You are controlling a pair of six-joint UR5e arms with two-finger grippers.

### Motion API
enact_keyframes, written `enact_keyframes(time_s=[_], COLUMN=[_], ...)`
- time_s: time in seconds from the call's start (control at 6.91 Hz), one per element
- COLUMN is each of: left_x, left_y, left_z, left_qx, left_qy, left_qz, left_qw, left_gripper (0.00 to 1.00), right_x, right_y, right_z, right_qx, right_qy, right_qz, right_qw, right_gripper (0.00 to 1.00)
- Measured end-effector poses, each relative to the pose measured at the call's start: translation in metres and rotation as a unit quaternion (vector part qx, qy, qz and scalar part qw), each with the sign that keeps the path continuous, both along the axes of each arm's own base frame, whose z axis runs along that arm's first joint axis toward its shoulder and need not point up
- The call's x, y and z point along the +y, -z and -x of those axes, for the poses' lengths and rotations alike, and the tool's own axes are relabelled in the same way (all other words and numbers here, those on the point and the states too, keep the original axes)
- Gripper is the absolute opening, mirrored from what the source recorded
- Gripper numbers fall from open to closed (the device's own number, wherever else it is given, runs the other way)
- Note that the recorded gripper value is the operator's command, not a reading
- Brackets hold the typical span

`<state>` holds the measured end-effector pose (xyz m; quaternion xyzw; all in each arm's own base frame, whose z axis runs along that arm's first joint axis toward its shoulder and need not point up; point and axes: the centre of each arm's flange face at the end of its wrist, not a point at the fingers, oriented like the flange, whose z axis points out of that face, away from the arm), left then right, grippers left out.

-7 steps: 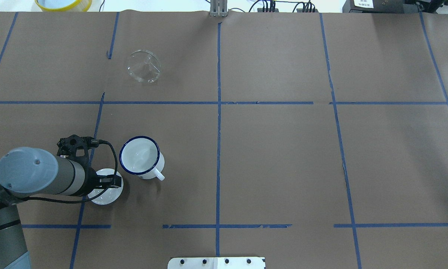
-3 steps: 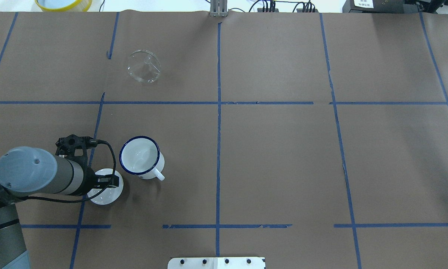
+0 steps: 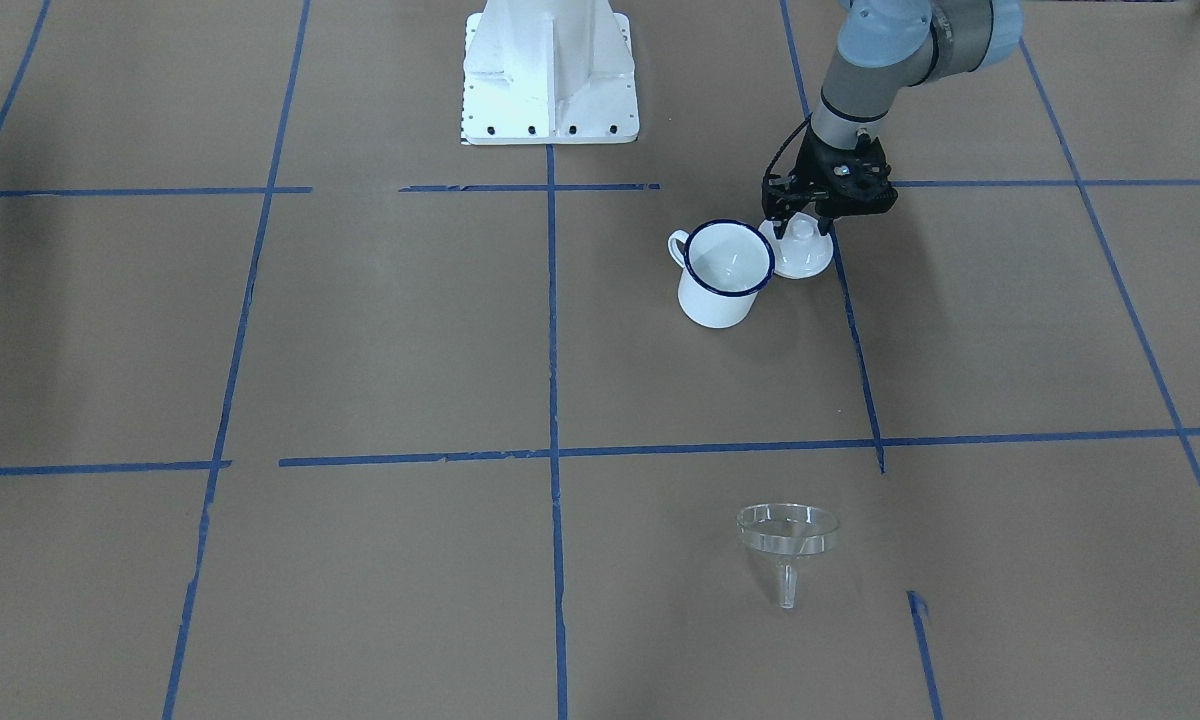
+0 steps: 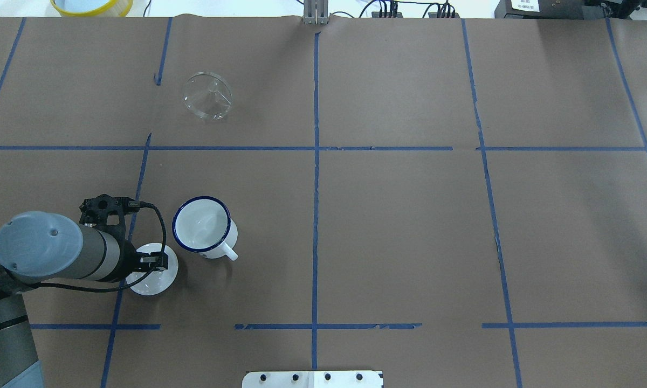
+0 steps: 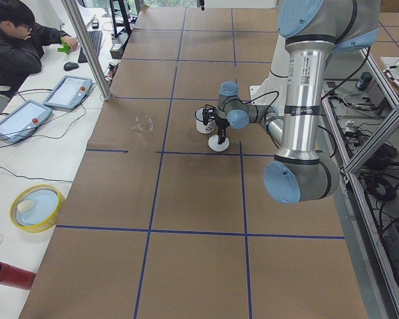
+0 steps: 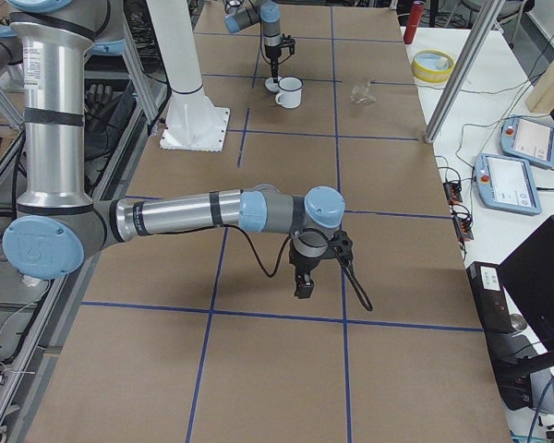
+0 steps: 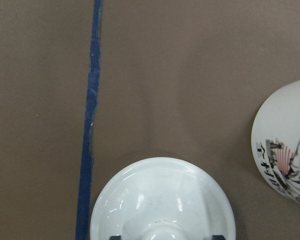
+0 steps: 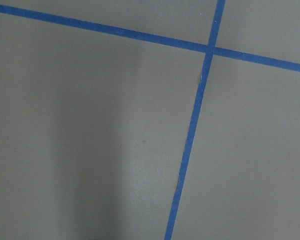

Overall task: Remove funnel from cup
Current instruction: 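Grasp the small white cup with the left gripper and lift it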

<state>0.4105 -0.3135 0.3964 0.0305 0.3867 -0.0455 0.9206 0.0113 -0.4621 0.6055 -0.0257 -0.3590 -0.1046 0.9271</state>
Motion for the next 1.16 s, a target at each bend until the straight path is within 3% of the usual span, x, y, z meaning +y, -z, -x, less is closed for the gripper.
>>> enact_keyframes(time_s=[0.29, 0.72, 1.16], left_x=[-0.002, -0.006, -0.012], left_y=[0.006, 0.024, 0.075], left_z=[0.001, 0.020, 0.086], left_qx=[0.006, 0.020, 0.015], left_qy=[0.002, 0.013, 0.027], left_qz=[-0.002, -0.009, -0.028], left_qw=[1.0000, 0.9997, 0.9991], left_gripper=[0.00, 0.00, 0.00], right_x=[0.000, 0.000, 0.000], right_y=[0.000, 0.000, 0.000], right_z=[0.000, 0.000, 0.000], right_qx=[0.000, 0.000, 0.000], right_qy=[0.000, 0.000, 0.000], right_qz=[0.000, 0.000, 0.000], right_qw=[1.0000, 1.0000, 1.0000], right_gripper=[1.00, 1.00, 1.00])
